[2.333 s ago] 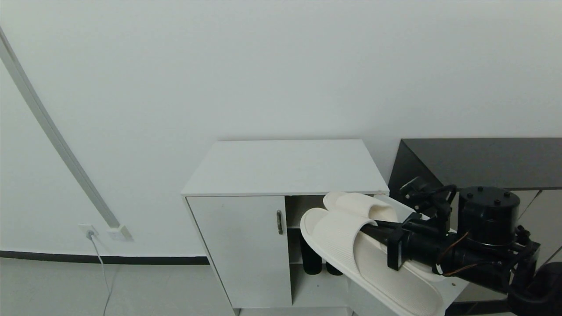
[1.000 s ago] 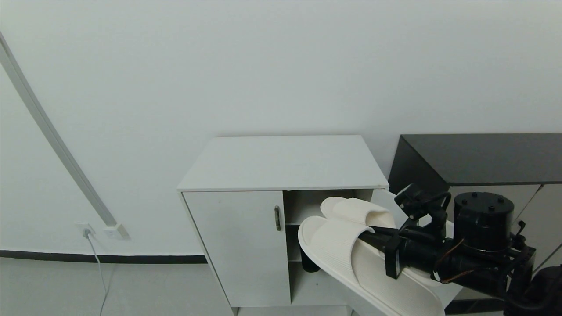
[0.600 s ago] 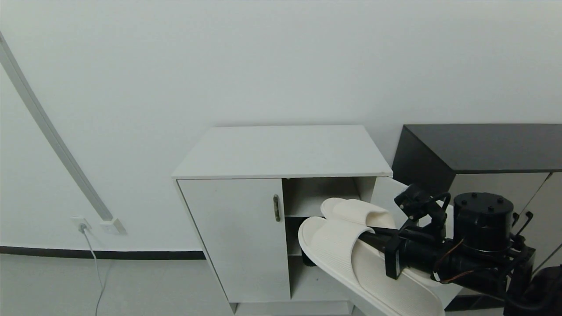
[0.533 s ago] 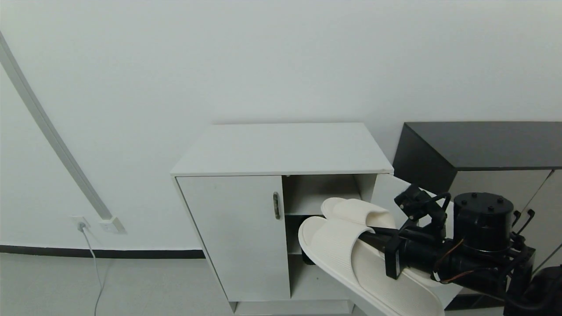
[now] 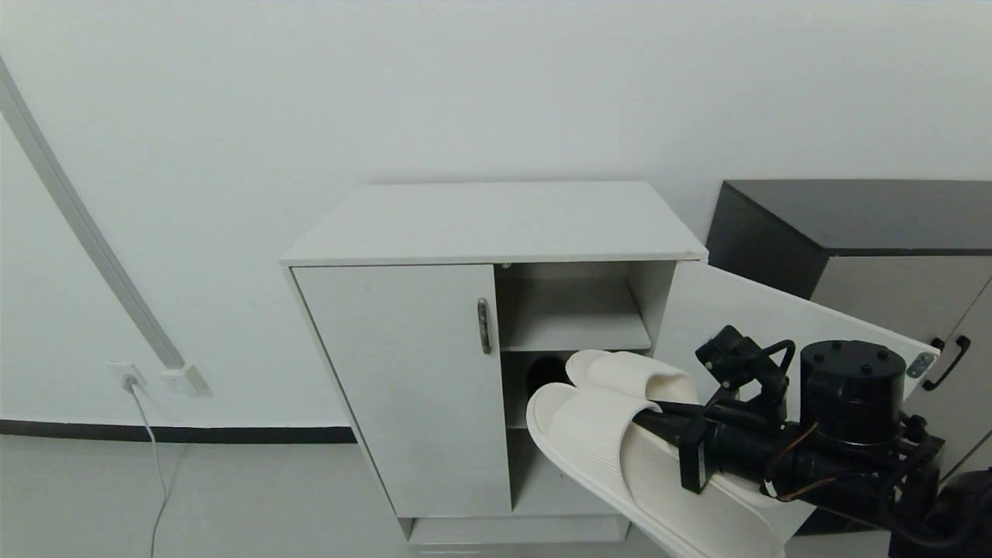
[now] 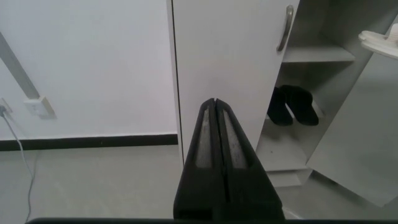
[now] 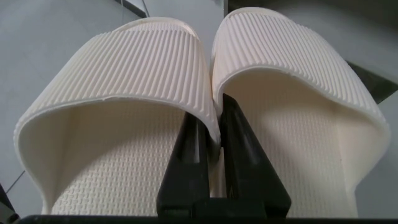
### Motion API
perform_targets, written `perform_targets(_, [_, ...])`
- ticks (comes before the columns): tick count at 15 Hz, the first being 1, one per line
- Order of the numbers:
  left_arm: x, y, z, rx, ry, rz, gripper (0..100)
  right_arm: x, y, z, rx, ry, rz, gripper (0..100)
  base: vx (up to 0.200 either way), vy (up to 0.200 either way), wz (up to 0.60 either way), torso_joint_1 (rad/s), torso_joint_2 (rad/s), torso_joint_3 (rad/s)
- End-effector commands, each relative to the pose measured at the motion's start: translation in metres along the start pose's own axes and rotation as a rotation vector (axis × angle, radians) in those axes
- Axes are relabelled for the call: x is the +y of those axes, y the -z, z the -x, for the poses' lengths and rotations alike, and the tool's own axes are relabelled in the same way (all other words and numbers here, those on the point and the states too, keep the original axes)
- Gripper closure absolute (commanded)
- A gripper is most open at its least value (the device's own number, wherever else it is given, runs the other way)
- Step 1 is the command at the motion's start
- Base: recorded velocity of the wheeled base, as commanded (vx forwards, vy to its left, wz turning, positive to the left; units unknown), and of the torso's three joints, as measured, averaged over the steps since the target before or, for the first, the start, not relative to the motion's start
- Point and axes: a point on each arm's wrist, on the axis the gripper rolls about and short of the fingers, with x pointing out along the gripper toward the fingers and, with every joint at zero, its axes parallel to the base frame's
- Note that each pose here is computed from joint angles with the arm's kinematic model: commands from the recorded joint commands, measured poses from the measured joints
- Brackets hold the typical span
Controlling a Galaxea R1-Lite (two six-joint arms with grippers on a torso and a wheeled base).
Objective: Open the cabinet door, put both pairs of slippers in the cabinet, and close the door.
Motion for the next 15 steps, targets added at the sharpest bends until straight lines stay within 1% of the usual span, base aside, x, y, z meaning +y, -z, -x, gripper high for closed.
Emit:
perform_targets(1, [0.0,-0.0001,-0.0001,0.001,0.0,0.0,100,-0.0001,0.0007,-0.0002,0.003,0.0,0.0,100,0.0,0.0,0.0,-0.193,0.51,0.32])
perform_targets(9, [0.0,-0.0001,-0.0001,0.001,-0.002,0.0,100,0.0004,0.0008,0.0001,0.003,-0.002,0.0,100,0.0,0.0,0.0,-0.154,0.48,0.329])
perform_targets(15, [0.0,-0.0001,-0.0001,0.001,-0.002,0.0,100,0.0005,0.0015,0.0005,0.006,-0.002,-0.001,100,0.0,0.0,0.0,-0.087,0.45,0.36])
